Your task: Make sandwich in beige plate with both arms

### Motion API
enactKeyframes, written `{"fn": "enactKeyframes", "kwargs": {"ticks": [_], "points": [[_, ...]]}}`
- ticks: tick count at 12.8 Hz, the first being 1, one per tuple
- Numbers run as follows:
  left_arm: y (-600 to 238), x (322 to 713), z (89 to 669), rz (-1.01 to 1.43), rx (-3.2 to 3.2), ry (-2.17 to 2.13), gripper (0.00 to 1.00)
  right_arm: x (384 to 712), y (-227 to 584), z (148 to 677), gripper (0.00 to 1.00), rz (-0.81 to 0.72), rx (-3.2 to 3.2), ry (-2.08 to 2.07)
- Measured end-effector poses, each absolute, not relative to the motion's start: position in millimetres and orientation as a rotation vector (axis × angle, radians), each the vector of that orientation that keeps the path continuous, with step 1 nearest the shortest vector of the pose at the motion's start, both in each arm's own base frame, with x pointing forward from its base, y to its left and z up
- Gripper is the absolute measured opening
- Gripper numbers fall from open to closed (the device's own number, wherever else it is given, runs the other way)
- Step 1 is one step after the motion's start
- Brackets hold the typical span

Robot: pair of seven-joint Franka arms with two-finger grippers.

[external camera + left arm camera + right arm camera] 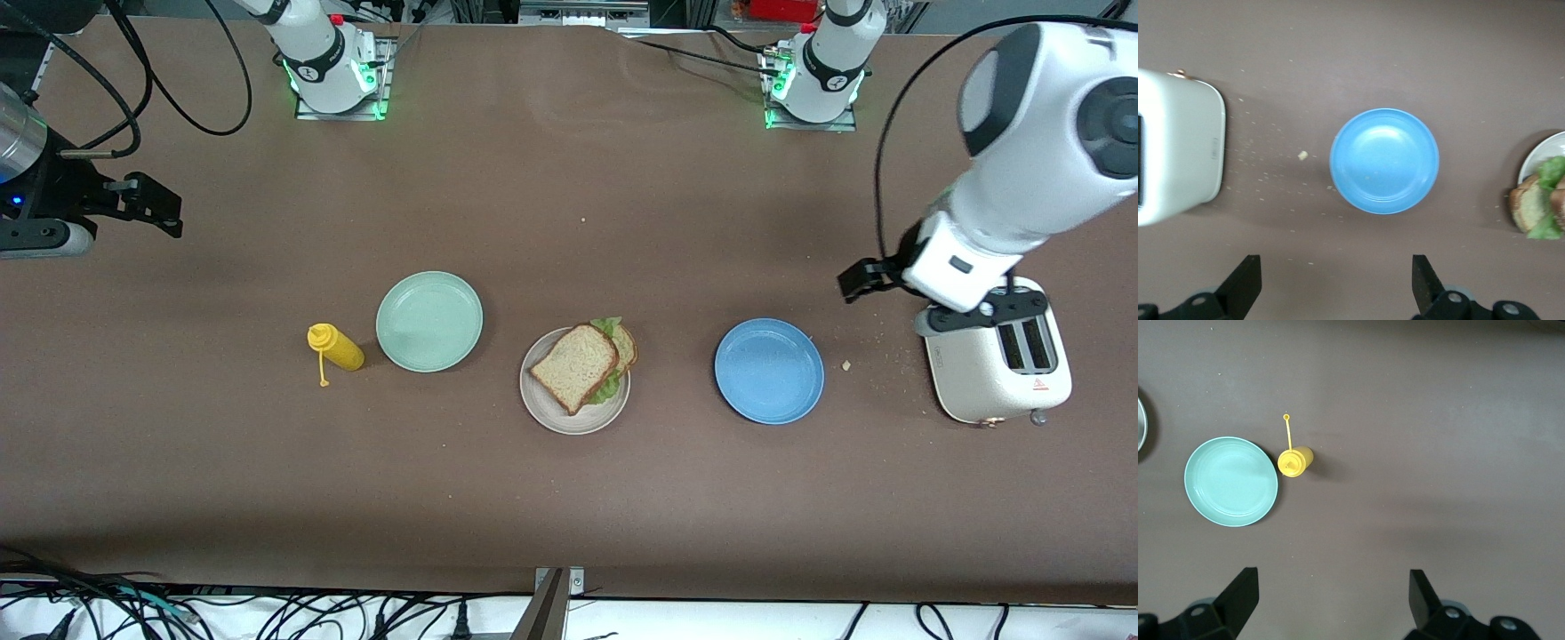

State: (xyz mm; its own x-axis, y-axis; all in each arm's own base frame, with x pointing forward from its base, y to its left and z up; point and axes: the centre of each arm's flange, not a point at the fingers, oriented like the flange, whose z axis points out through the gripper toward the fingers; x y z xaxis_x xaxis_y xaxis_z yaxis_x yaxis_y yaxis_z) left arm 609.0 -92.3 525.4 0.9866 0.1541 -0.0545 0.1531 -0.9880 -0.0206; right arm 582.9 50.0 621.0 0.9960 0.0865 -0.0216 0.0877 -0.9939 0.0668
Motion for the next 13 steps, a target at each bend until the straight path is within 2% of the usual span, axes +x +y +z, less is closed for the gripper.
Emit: {"fn": "enactKeyframes", "kwargs": {"ticks": [5,7,10,13], "points": [[-27.2,610.3,525.9,0.134,-3.167,-0.153,0.96,585.3,50.2,624.2,1.00,0.009,3.071,0.135],[-23.4,609.6,525.5,0.137,-3.173,-0.145,0.95,585.3,50.1,624.3,1.00,0.010,3.071,0.135],[-25.8,608.5,527.1,0.134,-3.174,-0.138,1.00,585.3,51.0,624.2,1.00,0.010,3.071,0.137],[-25.5,608.4,527.5,0.133,-3.175,-0.139,1.00,585.1,52.8,624.2,1.00,0.010,3.071,0.141]]}}
